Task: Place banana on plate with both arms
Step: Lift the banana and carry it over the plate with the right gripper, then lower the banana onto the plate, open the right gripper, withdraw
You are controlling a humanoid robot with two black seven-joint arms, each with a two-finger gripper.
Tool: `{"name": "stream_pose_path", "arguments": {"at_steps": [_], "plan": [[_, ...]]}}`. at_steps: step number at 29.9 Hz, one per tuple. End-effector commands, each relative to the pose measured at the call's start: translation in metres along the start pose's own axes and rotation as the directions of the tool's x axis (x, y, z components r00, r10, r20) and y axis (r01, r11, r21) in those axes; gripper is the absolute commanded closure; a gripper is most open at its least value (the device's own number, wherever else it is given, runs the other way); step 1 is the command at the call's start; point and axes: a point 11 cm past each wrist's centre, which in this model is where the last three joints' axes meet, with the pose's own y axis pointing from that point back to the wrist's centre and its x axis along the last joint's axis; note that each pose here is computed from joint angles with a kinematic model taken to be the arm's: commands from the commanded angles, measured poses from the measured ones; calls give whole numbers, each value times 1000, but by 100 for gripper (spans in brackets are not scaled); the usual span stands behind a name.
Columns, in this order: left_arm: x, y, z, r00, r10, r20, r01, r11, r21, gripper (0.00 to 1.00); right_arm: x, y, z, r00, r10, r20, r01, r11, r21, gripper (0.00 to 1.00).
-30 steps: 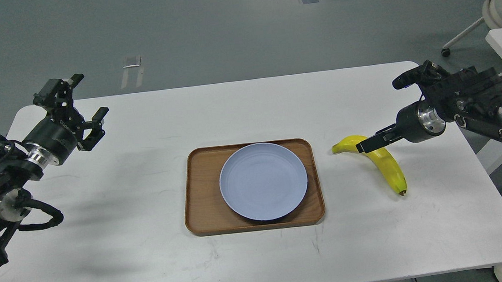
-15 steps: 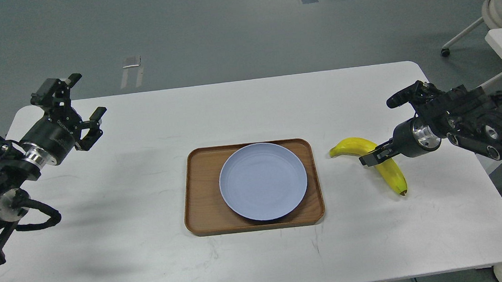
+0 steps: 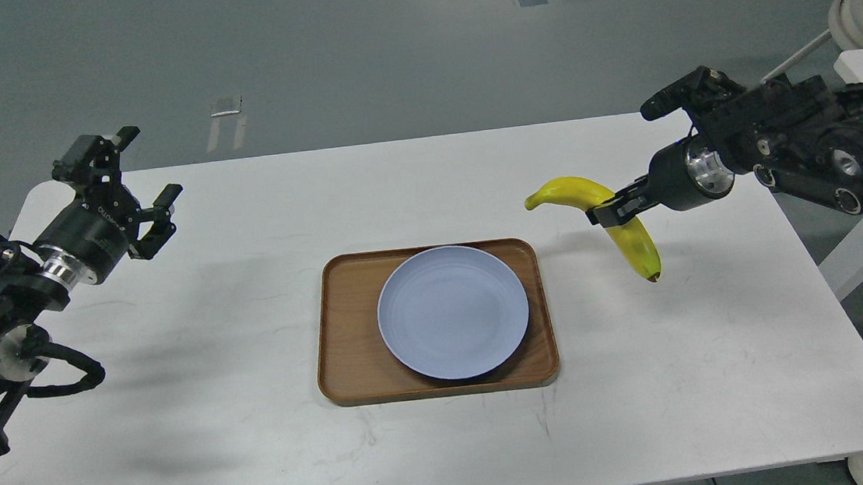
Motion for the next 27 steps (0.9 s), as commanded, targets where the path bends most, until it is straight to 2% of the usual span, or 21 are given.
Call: {"name": "stream_pose_path", "arguments": {"at_steps": [1, 3, 14, 24, 26, 27], "plan": [[0, 0, 0, 1000, 1, 0, -1, 1000, -1, 2, 15, -16, -28, 999, 0, -36, 2, 999, 51, 92], [0, -1, 2, 1000, 1, -1, -1, 1000, -5, 2, 20, -30, -51, 999, -6, -44, 10, 995, 98, 92], [-1, -1, 1, 1000, 0, -4, 0, 1000, -7, 2, 23, -62, -98, 999, -37, -12, 39, 980, 197, 91], [-9, -4, 3, 1000, -26, -11, 25, 1000, -14, 2, 15, -86, -119, 995, -87, -41, 94, 975, 203, 90], [-8, -4, 5, 1000, -22, -14, 22, 1000, -20, 2, 14, -88, -123, 995, -89, -45, 97, 973, 207, 84], [-8, -5, 5, 1000, -21, -15, 21, 1000, -22, 2, 12, -91, -123, 995, -93, -42, 99, 973, 208, 77]]}}
